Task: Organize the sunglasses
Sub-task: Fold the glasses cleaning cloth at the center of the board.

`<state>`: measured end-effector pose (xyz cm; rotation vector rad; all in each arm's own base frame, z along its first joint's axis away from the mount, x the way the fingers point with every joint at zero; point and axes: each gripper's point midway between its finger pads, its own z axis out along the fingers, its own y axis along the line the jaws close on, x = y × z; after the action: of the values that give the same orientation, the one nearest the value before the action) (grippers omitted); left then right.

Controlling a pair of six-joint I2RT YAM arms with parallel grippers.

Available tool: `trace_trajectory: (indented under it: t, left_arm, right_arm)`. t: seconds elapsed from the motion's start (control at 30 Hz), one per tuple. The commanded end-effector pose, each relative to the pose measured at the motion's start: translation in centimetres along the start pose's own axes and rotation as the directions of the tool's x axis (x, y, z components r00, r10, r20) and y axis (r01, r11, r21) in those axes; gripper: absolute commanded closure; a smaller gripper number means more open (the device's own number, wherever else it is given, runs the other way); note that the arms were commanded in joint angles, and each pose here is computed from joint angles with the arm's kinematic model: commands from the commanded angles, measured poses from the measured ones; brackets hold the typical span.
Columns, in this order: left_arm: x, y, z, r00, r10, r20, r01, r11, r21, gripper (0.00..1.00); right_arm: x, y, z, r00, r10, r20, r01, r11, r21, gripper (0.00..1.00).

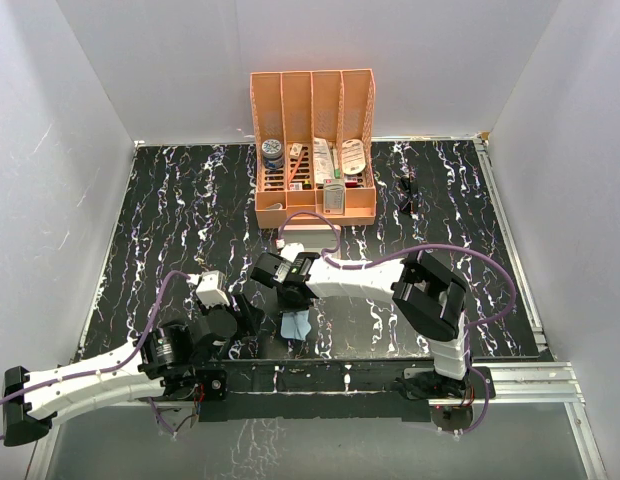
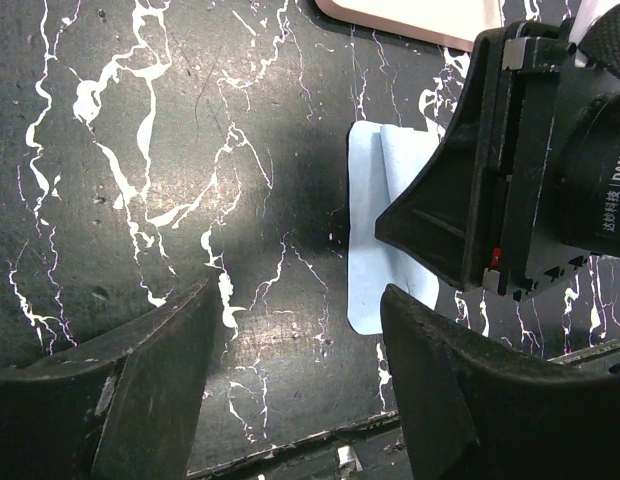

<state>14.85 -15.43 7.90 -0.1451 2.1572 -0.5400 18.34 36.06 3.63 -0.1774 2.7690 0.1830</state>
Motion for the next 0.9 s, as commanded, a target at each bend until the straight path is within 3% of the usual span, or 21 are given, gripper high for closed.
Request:
trace_trajectory:
  t: [0.0, 0.4, 0.87]
  left_arm:
    - [0.2, 0.4, 0.3, 1.000, 0.005, 0.005, -0.005, 1.000, -0.015, 0.36]
    - [0.3, 0.3, 0.3, 1.000, 0.005, 0.001, -0.005, 1.000, -0.012, 0.36]
    - [0.3, 0.6, 0.2, 1.000, 0.003, 0.003, -0.003, 1.000, -0.016, 0.36]
  right_arm:
    - [-0.9, 1.5, -1.1, 0.999, 0.009, 0.032, -0.007, 0.998, -0.065, 0.81]
    - [-1.0, 2.1, -1.4, 1.000, 0.012, 0.029, -0.009, 0.996, -0.090, 0.71]
    - [-0.6, 2.6, -0.2, 1.000, -0.003, 0.007, 0.004, 0.995, -0.097, 0.68]
